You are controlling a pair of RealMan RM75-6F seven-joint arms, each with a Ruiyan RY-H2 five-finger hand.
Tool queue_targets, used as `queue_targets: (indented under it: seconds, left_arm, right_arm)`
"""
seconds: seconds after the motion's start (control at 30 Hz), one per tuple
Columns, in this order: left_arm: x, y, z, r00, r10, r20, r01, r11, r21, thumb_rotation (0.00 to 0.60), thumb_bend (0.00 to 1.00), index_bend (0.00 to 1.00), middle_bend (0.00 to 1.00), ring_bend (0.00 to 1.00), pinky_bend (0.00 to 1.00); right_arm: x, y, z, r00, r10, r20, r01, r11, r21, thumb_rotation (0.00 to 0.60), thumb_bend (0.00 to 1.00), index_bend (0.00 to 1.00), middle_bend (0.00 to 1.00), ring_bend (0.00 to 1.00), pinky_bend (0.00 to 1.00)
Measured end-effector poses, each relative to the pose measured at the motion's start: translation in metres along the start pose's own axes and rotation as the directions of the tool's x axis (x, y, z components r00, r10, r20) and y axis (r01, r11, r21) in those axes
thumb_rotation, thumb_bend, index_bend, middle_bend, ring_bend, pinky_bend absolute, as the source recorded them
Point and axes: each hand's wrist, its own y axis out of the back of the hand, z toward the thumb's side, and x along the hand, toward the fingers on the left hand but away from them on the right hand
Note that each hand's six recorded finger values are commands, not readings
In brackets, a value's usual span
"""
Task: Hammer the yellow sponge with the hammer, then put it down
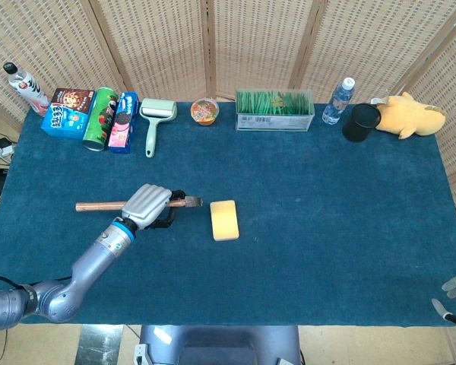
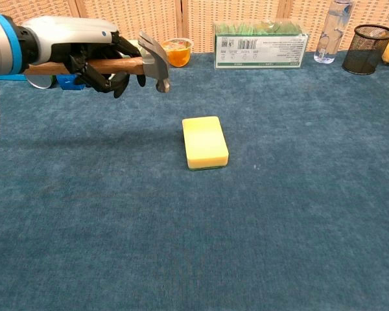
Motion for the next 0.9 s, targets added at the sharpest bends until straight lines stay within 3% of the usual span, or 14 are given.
queue_targets:
  seconds: [0.47,0.9]
  left_arm:
    - [0.034,-0.021,0.029,0.993,-0.121,-0.003,0.120,0.984,0.130,0.600,0.75,0.56,0.70,0.76,0.77]
    - [0.062,-0.047,0.052,0.979,-0.199,-0.054,0.205,0.969,0.141,0.600,0.75,0.56,0.72,0.77,0.78]
  right_arm:
    - [0.003,0.003,-0.009,1.000,-0.012,0.022,0.012,1.000,-0.010,0.600,0.22,0.53,0.61,0.52,0.36]
    - [0.004,0.007,-0.019,0.999,-0.023,0.049,0.024,1.000,-0.017,0.600,0.22,0.53,0.61,0.52,0.36]
